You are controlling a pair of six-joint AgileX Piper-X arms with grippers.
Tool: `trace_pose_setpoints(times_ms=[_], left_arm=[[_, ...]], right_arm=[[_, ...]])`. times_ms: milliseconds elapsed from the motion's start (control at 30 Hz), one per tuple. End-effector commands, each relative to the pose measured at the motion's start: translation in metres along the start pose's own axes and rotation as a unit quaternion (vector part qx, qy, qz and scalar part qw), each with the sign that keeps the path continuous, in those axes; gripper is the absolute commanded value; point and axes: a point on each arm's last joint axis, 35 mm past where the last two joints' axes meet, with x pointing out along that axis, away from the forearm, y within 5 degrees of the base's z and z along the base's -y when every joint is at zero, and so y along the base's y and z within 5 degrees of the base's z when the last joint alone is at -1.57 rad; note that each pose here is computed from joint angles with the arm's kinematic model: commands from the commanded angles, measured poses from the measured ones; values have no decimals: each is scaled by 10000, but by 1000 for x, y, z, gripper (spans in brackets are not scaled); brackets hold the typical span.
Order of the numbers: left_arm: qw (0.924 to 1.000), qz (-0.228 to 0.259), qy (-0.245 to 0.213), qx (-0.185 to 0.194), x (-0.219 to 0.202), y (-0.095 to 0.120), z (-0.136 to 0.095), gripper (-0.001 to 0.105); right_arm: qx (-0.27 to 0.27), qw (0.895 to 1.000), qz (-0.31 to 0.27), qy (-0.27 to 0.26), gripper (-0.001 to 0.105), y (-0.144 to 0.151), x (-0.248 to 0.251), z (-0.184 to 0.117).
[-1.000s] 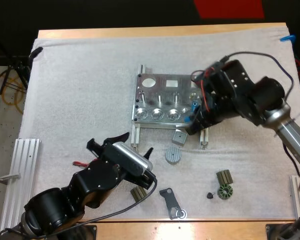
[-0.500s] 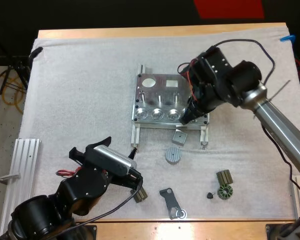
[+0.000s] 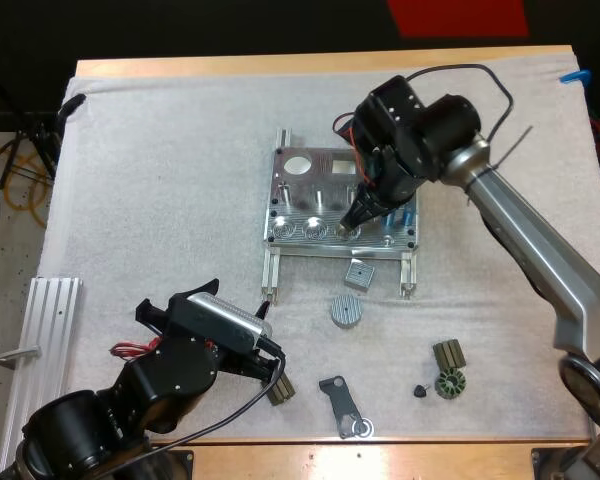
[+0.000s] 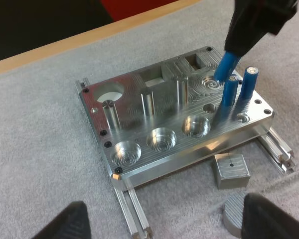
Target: Load cells from right to left
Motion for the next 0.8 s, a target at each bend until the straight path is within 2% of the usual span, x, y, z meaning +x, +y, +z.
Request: trace_pose_setpoints(times_ms=[0, 167, 767], left_arm=[[9999, 87, -80, -75, -2, 1, 2, 63], [9999, 87, -80, -75, -2, 1, 2, 63], [9999, 87, -80, -75, -2, 1, 2, 63]], right_arm=[[-46, 10000, 1, 51, 2, -2, -2, 0], [-38, 9995, -235, 207, 2, -7, 4, 4], [-148, 9983, -458, 334, 2, -12, 16, 8]])
